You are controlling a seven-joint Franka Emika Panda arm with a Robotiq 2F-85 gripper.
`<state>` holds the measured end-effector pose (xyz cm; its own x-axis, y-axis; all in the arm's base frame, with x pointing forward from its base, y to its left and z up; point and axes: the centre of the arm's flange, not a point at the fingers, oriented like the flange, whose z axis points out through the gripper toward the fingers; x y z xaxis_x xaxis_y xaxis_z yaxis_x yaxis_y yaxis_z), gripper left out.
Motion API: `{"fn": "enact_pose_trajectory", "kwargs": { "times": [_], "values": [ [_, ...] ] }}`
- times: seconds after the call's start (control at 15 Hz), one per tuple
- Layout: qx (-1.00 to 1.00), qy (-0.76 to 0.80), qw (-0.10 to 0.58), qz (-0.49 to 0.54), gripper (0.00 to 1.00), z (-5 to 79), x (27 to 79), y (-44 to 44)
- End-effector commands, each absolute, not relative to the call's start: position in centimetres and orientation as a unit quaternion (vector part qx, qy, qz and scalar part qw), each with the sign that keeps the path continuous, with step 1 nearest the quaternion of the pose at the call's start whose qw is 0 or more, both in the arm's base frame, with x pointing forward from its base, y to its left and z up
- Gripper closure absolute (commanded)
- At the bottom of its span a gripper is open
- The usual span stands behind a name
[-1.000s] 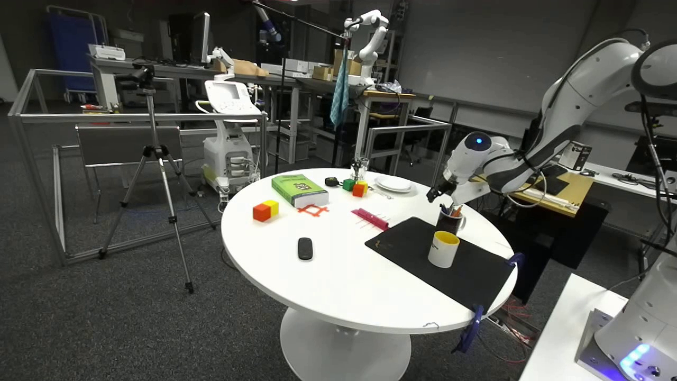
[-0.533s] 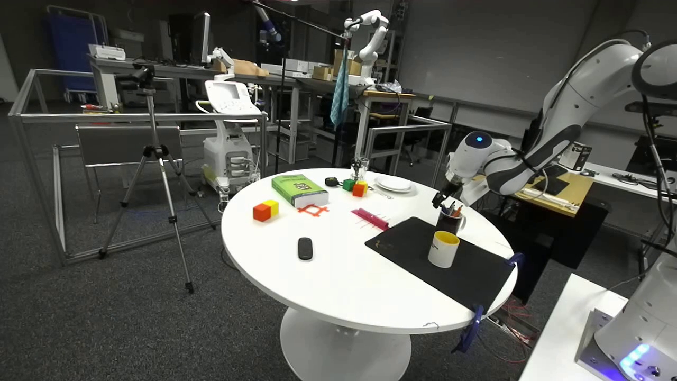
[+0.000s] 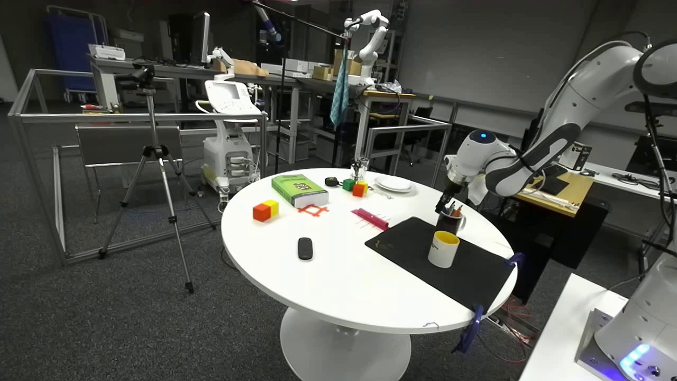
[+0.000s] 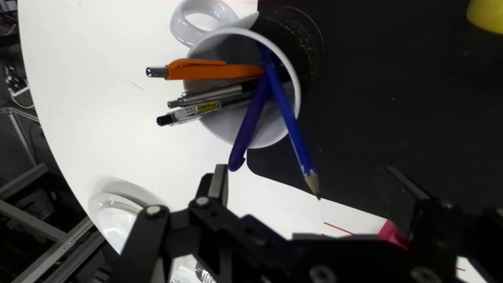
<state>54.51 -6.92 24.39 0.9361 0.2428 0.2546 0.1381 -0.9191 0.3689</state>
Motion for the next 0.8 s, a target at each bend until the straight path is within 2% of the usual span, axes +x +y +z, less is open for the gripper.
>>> {"fn": "enact_pose_trajectory", "kwargs": {
  "times": [0.0,0.73],
  "values": [
    [0.965,0.160,0.156,0.134,0.00,26.4,53.4,-7.8],
    [0.965,0.181,0.149,0.119,0.00,24.9,54.3,-7.9]
  ]
}}
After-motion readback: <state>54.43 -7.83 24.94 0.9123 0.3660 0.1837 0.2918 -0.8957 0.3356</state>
